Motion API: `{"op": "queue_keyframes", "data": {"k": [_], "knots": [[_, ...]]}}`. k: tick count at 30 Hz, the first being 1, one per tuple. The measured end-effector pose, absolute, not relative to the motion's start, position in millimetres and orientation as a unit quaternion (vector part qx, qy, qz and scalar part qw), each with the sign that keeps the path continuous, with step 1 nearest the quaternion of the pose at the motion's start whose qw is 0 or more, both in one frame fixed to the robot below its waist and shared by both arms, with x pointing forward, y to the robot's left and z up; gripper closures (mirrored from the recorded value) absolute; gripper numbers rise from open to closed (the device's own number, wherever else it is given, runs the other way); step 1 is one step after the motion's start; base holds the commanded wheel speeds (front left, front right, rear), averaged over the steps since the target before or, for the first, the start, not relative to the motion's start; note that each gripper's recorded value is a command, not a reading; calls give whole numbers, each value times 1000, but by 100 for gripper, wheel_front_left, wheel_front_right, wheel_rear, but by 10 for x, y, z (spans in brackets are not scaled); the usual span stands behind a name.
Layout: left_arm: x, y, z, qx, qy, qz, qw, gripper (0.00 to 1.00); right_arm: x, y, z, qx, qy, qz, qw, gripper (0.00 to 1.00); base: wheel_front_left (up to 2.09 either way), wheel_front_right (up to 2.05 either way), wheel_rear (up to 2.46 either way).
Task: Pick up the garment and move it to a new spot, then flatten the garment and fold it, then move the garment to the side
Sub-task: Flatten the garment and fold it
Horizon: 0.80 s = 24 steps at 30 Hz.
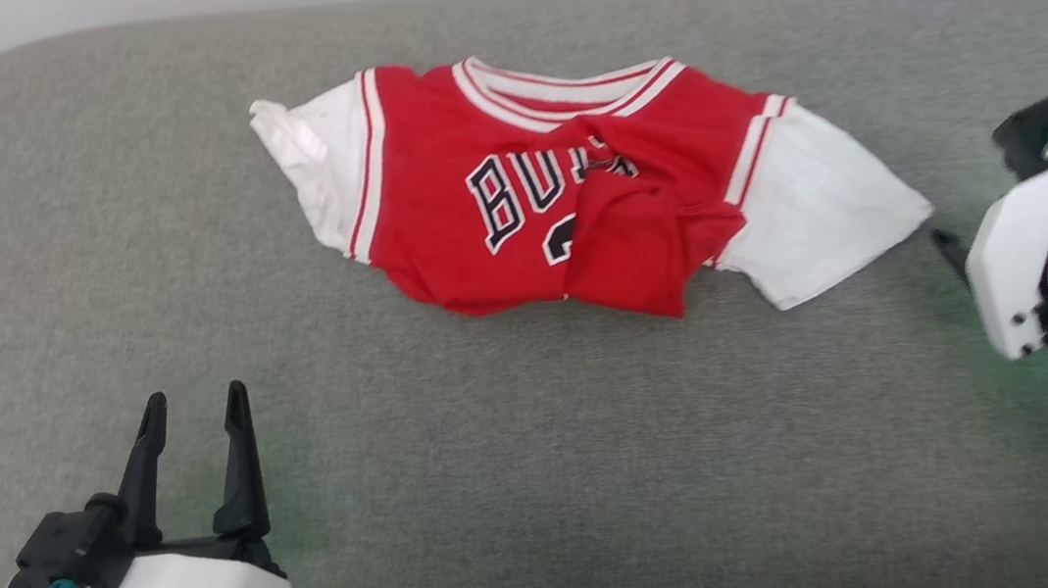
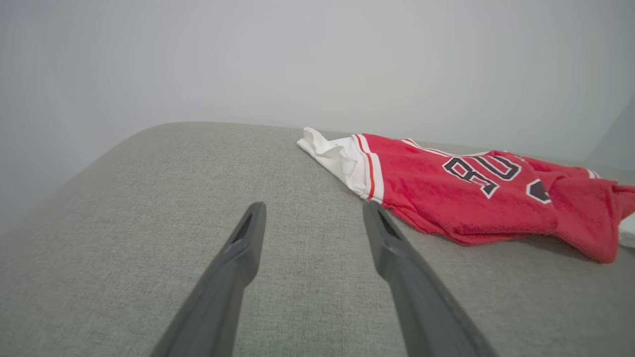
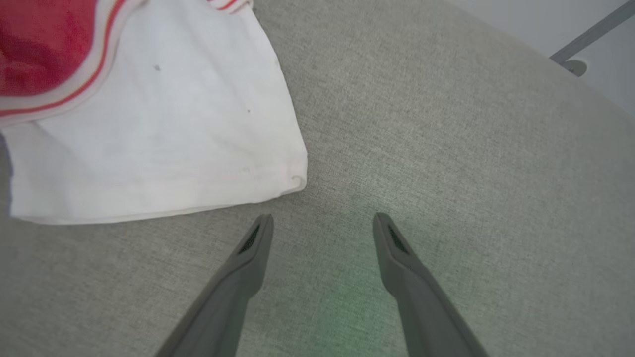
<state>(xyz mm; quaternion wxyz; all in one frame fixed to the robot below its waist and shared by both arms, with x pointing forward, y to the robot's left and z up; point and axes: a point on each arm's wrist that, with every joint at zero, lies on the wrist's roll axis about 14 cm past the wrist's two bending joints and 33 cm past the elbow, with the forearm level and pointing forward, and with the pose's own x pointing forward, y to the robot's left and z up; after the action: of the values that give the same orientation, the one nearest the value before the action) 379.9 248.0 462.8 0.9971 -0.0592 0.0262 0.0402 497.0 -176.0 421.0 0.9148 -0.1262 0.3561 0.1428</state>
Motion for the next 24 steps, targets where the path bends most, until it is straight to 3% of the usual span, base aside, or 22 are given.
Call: {"op": "queue_keyframes", "data": {"k": [9, 14, 15, 16, 17, 18, 24], "knots": [[3801, 2522, 4600, -60, 27, 58, 996, 0, 5123, -1662, 3963, -126, 438, 159, 876, 0, 0, 0, 0], [3799, 2518, 4603, -60, 27, 58, 996, 0, 5149, -1621, 3875, -123, 451, 164, 868, 0, 0, 0, 0], [3802, 2506, 4601, -61, 27, 56, 996, 0, 5145, -1613, 3856, -120, 454, 165, 867, 17, 0, 0, 0], [3808, 2492, 4600, -63, 27, 54, 996, 0, 5150, -1607, 3845, -120, 454, 166, 867, 62, 0, 0, 0], [3815, 2484, 4599, -63, 28, 52, 996, 0, 5151, -1603, 3830, -120, 455, 166, 867, 73, 0, 0, 0], [3825, 2483, 4605, -63, 27, 51, 996, 0, 5157, -1593, 3825, -117, 455, 167, 867, 100, 0, 0, 0], [3857, 2476, 4635, -64, 22, 46, 997, 0, 5189, -1729, 3859, -121, 443, 150, 876, 100, 0, 0, 0]]}}
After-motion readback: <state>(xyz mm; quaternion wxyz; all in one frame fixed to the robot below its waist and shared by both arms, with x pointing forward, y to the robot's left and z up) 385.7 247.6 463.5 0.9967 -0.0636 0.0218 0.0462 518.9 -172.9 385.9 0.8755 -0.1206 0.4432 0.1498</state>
